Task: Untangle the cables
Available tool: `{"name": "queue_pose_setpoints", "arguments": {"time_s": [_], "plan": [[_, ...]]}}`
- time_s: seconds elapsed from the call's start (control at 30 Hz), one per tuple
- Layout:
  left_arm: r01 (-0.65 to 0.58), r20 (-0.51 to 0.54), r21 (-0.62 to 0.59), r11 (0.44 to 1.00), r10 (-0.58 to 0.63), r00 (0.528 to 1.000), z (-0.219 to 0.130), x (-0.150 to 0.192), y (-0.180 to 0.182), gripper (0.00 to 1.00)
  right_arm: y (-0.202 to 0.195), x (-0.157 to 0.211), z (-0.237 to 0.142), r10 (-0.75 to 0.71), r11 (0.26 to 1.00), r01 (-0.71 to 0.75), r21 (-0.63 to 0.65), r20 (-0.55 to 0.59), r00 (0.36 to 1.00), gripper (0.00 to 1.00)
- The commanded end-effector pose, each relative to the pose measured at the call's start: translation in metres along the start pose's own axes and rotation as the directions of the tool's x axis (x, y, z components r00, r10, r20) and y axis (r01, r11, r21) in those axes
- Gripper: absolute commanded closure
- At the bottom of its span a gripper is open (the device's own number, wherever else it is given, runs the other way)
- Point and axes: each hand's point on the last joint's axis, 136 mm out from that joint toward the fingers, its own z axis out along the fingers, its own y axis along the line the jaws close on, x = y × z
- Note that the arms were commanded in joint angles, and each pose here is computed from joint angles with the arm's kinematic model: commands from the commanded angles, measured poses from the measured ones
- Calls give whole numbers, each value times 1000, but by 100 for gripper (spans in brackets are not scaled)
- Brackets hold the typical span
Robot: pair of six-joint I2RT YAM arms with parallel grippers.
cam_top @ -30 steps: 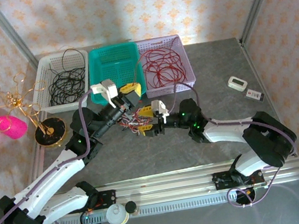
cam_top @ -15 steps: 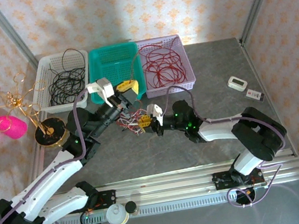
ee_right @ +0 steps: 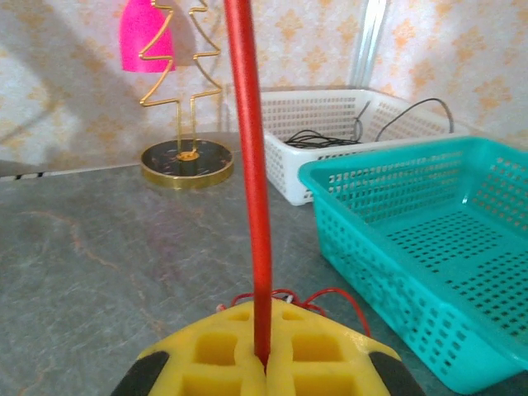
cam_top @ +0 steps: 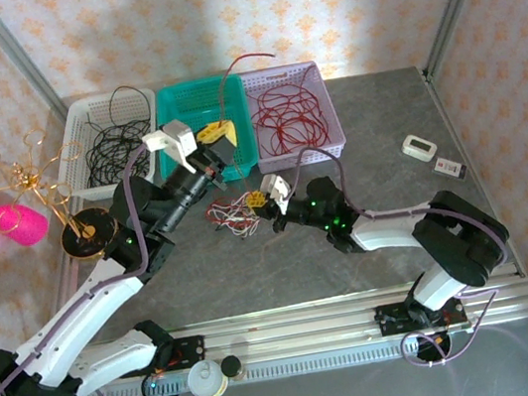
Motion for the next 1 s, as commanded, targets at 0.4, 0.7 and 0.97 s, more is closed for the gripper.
{"name": "queue_pose_setpoints", "arguments": {"time_s": [0.4, 0.7, 0.97], "plan": [[-98, 252, 146, 984, 59, 966, 8, -108, -42, 100, -53, -12, 4, 279, 905, -282, 318, 57, 959, 73], [-129, 247, 105, 986, 100, 964, 23, -123, -39, 100, -50, -35, 16, 304, 912, -328, 245, 132, 943, 62], [-144, 285, 81, 986, 116, 951, 28, -155, -42, 100, -47, -33, 26, 339, 908, -365, 206, 151, 929, 56]]}}
